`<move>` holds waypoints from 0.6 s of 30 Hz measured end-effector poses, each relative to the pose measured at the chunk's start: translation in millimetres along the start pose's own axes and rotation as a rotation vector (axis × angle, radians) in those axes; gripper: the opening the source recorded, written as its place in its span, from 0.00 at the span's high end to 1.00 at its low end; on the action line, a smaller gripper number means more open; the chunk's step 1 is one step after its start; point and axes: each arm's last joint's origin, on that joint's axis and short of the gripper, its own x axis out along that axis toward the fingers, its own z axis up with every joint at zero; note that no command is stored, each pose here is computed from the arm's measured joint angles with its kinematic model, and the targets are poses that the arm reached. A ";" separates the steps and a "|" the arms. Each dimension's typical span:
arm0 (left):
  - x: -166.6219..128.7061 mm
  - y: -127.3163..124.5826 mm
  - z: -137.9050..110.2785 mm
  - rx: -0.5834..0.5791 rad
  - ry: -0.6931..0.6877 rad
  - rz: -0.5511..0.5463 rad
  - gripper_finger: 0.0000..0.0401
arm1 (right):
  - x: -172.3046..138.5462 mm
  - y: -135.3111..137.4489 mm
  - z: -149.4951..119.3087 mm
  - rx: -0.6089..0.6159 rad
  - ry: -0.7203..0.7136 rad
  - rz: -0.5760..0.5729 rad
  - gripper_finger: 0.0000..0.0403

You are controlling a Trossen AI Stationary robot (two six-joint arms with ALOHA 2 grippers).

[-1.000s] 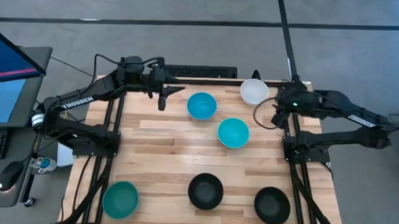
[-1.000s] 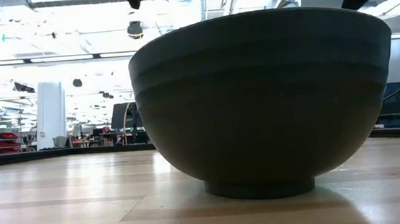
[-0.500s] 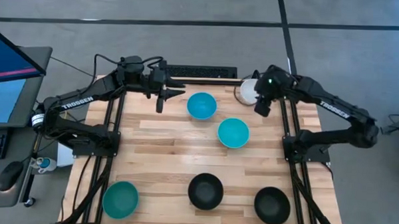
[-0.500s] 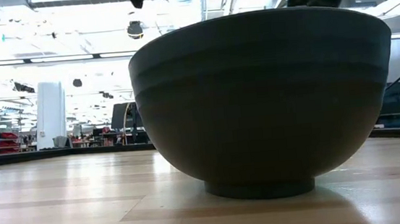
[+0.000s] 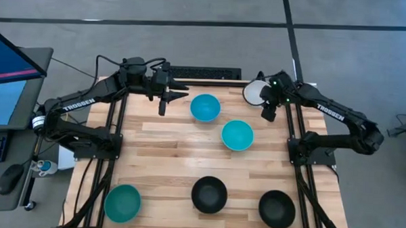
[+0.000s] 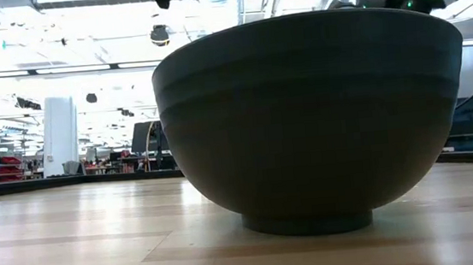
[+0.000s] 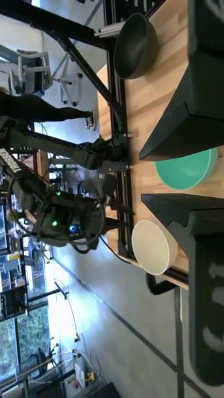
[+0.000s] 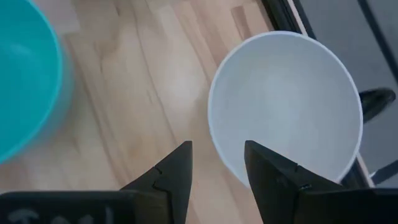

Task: Nest bowls inside each other
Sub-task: Stack the white bowl on top of the light blue bowl

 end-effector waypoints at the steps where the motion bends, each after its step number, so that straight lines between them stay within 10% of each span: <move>1: 0.0 0.1 0.2 0.001 -0.002 0.001 0.78 | 3.4 0.0 -0.5 -0.017 -0.004 -0.001 0.58; 18: 0.0 1.9 5.2 -0.012 -0.050 0.039 0.78 | 66.0 -10.0 0.2 -0.108 0.065 0.055 0.58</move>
